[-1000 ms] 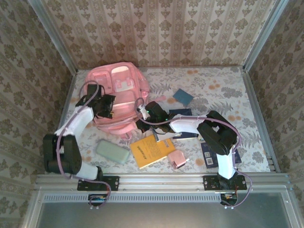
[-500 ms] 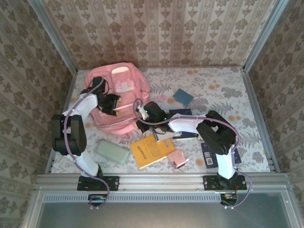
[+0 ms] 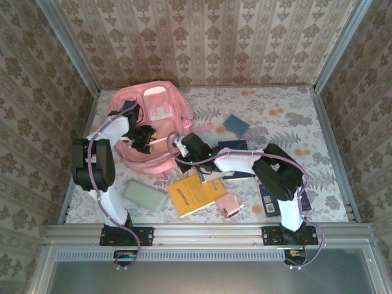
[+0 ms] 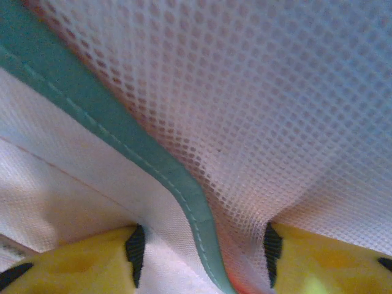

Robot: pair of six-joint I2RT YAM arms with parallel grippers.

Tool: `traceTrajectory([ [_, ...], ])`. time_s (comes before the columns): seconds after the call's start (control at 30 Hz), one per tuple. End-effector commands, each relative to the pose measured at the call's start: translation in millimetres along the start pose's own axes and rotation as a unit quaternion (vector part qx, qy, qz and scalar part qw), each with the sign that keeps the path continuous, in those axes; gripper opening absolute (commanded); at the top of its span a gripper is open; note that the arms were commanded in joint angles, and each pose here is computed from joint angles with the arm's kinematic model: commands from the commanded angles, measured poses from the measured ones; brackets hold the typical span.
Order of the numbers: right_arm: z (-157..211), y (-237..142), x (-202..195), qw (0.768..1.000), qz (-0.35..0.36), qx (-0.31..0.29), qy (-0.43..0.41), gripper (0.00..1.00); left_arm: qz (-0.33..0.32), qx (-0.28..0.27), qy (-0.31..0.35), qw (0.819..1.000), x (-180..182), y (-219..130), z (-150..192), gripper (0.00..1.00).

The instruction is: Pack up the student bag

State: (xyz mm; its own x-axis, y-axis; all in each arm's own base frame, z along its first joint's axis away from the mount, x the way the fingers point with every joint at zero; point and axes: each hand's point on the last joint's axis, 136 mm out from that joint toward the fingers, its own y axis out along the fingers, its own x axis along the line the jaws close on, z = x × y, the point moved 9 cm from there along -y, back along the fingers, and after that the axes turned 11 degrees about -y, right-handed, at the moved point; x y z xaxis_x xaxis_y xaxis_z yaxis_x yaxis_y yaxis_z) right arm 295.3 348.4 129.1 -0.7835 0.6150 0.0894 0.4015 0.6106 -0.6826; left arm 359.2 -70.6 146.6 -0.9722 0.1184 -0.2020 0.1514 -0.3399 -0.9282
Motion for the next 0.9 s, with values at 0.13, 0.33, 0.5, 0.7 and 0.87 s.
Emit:
traceTrajectory([
  [0.13,3,3,0,1.0,0.014,0.011,-0.013,0.0,-0.02,0.003,0.009,1.0,-6,4,0,0.17],
  [0.33,0,-8,-2,0.999,0.026,0.009,-0.028,0.0,0.027,-0.012,0.028,0.999,-16,-38,6,0.0],
  [0.5,-3,-17,-12,0.999,0.04,0.01,-0.031,0.0,0.062,-0.034,0.038,0.997,-20,-78,10,0.0],
  [0.7,-11,-22,-21,0.998,0.046,0.011,-0.039,0.0,0.093,-0.039,0.05,0.994,-24,-106,17,0.0],
  [0.87,-19,-25,-37,0.998,0.058,0.011,-0.034,0.0,0.092,-0.041,0.062,0.993,-22,-116,19,0.0],
])
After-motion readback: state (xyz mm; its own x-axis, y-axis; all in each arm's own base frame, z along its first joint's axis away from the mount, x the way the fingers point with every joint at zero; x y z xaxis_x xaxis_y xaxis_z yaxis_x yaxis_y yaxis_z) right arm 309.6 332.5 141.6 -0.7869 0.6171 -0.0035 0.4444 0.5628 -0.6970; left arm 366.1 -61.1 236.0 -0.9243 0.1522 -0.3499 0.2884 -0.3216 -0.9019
